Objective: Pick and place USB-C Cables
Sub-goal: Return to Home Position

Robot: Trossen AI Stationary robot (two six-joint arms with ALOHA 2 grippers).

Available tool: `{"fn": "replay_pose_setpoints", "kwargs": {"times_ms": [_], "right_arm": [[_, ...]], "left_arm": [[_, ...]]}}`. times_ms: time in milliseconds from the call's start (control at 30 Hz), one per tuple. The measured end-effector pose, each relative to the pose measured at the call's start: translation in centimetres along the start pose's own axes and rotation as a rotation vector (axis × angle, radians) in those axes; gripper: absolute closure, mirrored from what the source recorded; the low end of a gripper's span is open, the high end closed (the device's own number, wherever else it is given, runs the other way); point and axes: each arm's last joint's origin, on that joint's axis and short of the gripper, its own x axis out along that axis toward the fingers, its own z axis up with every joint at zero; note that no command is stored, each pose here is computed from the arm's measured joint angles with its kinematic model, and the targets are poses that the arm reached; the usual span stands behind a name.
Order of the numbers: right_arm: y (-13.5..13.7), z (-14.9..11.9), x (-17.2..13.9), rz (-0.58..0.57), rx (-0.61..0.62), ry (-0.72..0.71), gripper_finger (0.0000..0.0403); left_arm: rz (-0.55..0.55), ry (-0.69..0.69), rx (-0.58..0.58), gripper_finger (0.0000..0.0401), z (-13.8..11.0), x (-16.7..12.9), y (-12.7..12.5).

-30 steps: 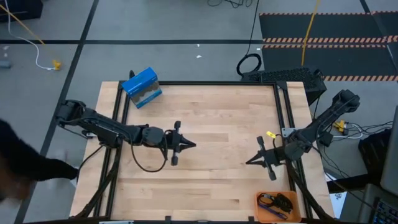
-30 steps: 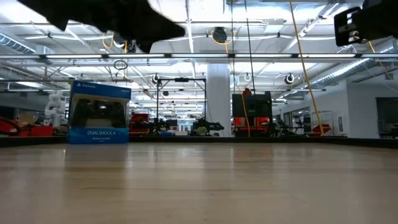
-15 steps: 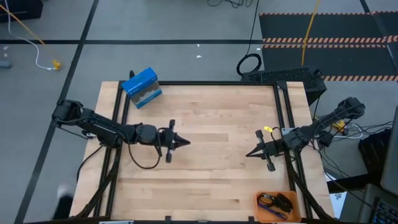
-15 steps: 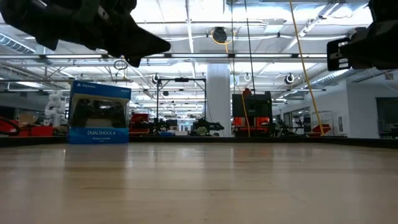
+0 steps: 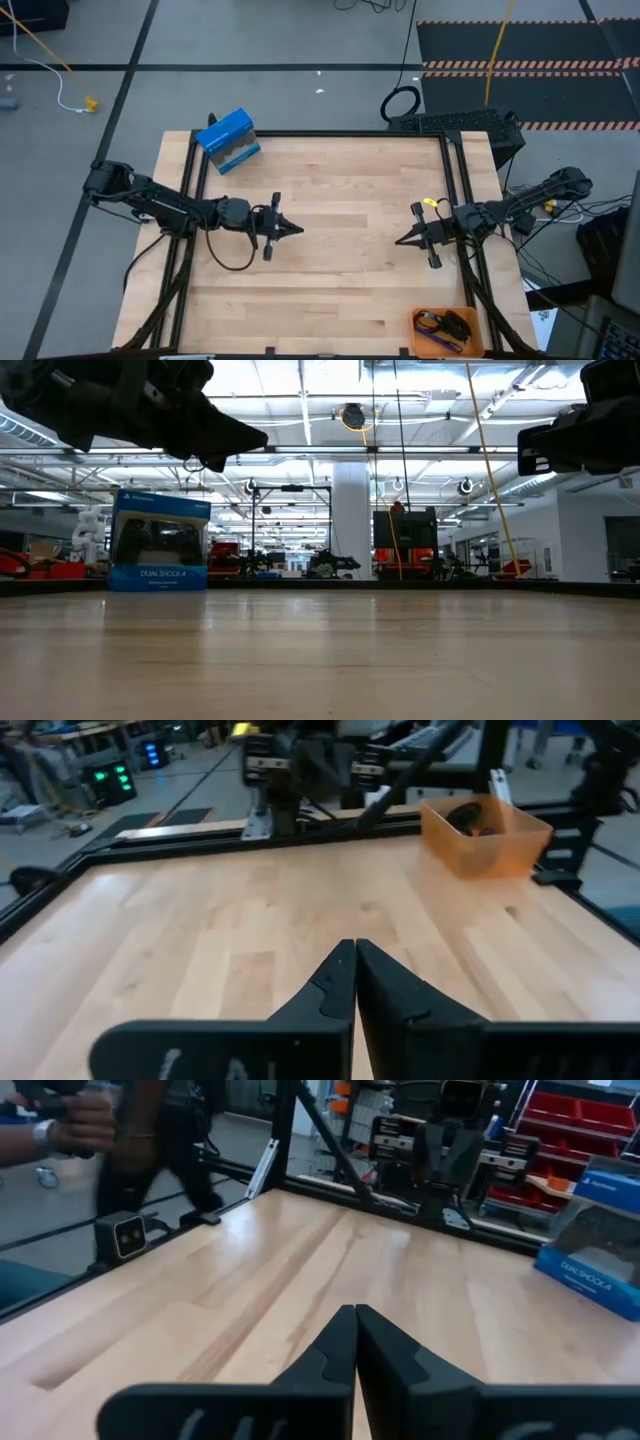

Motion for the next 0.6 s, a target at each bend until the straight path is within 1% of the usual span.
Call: {"fn": "replay_pose_setpoints", "kwargs": {"times_ms": [133, 200, 300, 500, 600], "right_arm": [[-0.2, 0.0, -0.1, 0.009, 0.013, -0.004, 0.0403], [-0.2, 0.0, -0.1, 0.007, 0.017, -0.003, 0.0403], [-0.2, 0.0, -0.1, 0.007, 0.016, -0.003, 0.0403], [-0.2, 0.0, -0.1, 0.005, 0.015, -0.002, 0.0403], [-0.2, 0.0, -0.1, 0.004, 0.012, -0.003, 0.0403]], "left_arm": [[-0.025, -0.013, -0.004, 0.0397, 0.0, -0.6, 0.6], [-0.012, -0.004, -0.025, 0.0391, -0.5, -1.2, 1.0], [0.009, -0.031, -0.049, 0.0386, -1.2, -2.1, 1.4], [0.027, -0.051, -0.084, 0.0397, -2.6, -4.2, 1.6], [0.066, -0.044, -0.111, 0.0393, -3.5, -5.2, 1.5]]}}
